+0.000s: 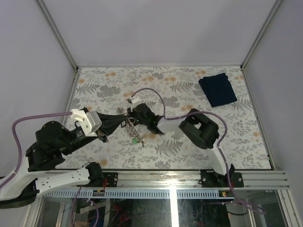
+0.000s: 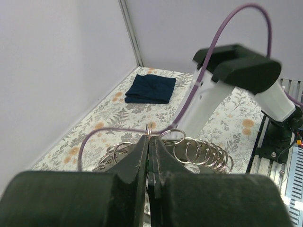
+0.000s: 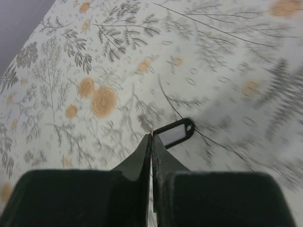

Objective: Put the keys on the keyring
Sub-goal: Pick up the key from the center of the board.

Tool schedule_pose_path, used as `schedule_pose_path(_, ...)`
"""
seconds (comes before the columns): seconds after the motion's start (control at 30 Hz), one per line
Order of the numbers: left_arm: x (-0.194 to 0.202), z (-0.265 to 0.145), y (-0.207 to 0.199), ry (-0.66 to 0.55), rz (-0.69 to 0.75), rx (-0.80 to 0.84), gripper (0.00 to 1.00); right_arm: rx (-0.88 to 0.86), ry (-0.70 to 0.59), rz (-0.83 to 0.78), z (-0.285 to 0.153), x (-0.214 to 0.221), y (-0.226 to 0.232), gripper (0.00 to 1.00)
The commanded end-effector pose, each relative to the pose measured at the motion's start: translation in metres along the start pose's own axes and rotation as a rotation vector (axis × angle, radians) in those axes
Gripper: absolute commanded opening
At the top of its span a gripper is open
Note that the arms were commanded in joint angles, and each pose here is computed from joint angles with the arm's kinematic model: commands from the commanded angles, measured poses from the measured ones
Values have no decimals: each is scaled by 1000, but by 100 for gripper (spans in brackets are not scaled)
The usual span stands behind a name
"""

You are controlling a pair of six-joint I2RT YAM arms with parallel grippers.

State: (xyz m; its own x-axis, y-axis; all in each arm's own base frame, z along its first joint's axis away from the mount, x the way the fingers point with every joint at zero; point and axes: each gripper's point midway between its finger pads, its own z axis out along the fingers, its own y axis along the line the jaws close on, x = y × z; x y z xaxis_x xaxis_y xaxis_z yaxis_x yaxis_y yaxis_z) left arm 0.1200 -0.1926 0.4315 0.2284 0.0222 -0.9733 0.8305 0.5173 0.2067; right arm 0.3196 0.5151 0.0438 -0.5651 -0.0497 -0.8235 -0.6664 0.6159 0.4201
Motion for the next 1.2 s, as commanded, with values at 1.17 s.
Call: schedule_pose_path(1.17,-24,80,-76,-262,146,394,0,-273,-746,-1058,-440,-178,95,0)
